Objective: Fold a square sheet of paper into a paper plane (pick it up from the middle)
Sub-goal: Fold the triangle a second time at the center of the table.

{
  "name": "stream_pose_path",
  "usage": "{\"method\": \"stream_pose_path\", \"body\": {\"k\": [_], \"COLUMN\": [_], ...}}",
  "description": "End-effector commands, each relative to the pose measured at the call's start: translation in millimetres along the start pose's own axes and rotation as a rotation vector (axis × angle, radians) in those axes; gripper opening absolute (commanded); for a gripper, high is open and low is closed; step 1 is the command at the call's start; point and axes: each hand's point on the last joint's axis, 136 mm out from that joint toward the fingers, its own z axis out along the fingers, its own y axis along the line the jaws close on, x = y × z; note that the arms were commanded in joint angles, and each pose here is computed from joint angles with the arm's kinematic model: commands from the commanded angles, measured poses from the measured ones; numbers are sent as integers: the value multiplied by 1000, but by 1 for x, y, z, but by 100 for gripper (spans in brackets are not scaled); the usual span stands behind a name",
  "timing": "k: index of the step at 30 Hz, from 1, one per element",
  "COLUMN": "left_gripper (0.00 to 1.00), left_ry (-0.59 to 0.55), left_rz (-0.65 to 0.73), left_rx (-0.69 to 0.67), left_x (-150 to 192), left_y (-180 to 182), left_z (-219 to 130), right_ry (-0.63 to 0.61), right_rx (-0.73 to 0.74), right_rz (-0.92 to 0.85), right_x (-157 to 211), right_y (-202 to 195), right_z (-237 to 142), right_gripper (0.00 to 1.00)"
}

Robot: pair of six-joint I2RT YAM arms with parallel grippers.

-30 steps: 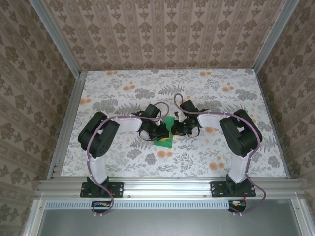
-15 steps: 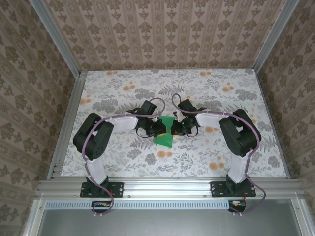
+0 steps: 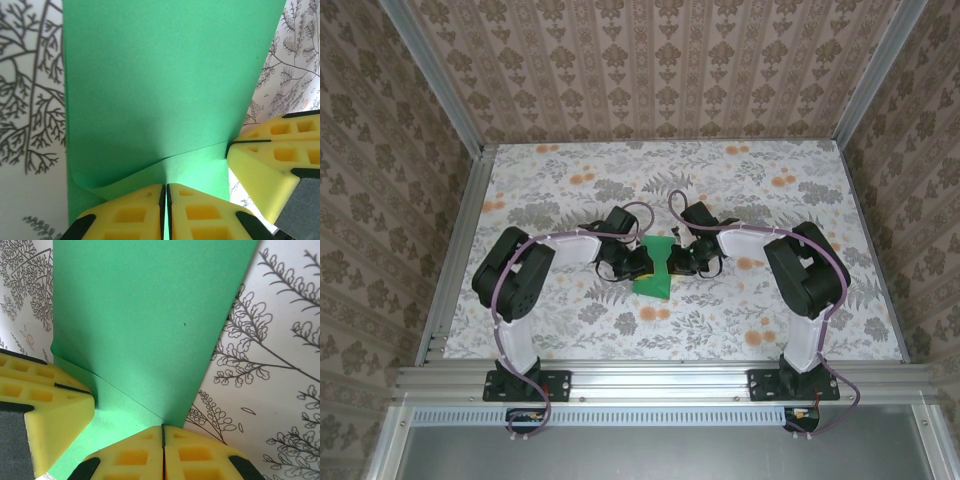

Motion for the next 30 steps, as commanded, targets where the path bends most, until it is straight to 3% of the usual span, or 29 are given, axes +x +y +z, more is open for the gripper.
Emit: {"method": "stream_pose_path", "body": {"k": [1,7,13,20,30], "left_gripper": [12,10,9,9,9], "left_ry": [47,60,65,64,68], "left_rz": [-36,-74,-105,-114,-109], "left_rx": [-94,-153,-184,-189,-182], "left_x": [12,16,19,19,21], "left_y": [26,37,42,42,41], "left_z": [9,11,13,14,16], "right_ry": [15,-63,-43,27,54], "right_rx": [75,-68,-37,15,67], "right_rz": [6,-23,-72,-116,-80], "right_x": [4,-5,28,64,70], "right_y": [-13,30,41,47,34], "right_z": [-1,-35,-46,-27,-3], "right_gripper": [10,13,14,12,11]}}
